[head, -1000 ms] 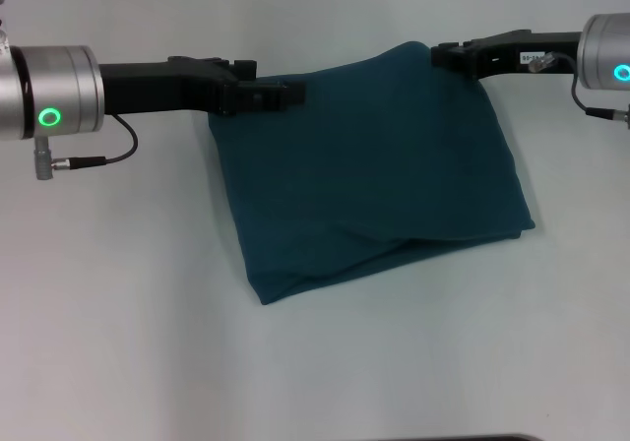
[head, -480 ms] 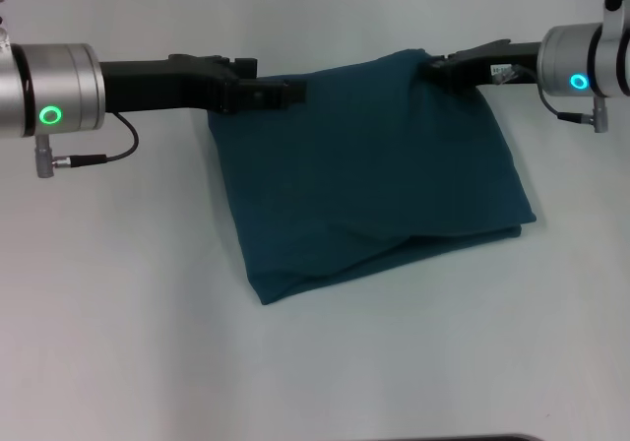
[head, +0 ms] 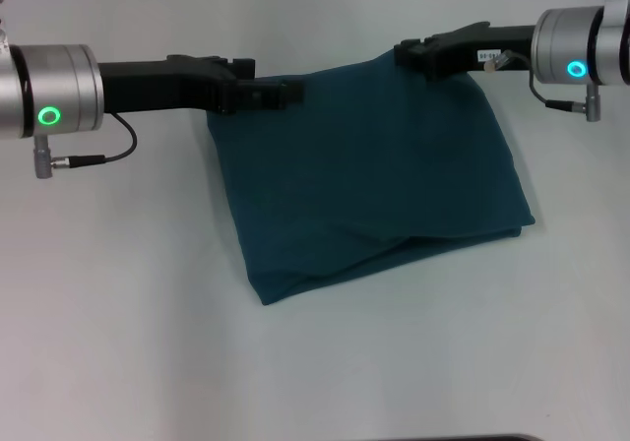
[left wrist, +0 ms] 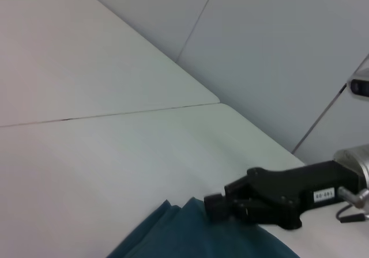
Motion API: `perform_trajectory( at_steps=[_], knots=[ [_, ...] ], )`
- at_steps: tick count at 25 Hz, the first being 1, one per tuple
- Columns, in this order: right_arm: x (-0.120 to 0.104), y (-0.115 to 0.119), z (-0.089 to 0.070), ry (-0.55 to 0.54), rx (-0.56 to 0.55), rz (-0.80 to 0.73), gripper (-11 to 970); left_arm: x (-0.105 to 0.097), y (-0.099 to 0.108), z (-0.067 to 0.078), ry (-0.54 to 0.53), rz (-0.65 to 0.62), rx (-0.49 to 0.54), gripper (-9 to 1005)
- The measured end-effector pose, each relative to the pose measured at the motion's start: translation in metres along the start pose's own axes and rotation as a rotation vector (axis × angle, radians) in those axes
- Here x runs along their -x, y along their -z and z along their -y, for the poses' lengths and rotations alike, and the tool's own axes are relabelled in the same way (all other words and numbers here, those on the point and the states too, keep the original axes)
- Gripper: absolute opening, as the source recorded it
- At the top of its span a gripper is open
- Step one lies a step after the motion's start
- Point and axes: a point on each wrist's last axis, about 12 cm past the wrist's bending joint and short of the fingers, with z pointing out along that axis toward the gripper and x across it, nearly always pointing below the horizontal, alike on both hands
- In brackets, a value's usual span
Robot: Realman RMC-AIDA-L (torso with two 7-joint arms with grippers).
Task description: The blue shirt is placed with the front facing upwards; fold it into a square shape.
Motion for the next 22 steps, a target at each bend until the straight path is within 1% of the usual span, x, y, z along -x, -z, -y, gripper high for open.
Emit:
perform_trajectory(
  at_steps=[3,8,13,18,22],
  knots=[
    [-0.005,-0.005,-0.003,0.012,0.002,-0.029,97,0.001,-0.001,0.000,-0.001,0.002,0.002,947],
    [-0.014,-0.014,-0.004,0.031,-0.032,-0.080,99,0.001,-0.003,0.000,0.002,0.000,0.000,947],
    [-0.015,-0.020,-0.008,0.064,-0.042,-0.108,102,0.001,-0.003,-0.001,0.002,0.003,0.007,948],
    [-0.011,-0.018,-0.008,0.060,-0.033,-0.085,106,0.002,-0.002,-0.002,0.001,0.003,0.009,948],
    [-0.008,-0.011,-0.007,0.066,-0.022,-0.051,108,0.002,-0.001,-0.002,-0.001,0.005,0.014,947]
  ],
)
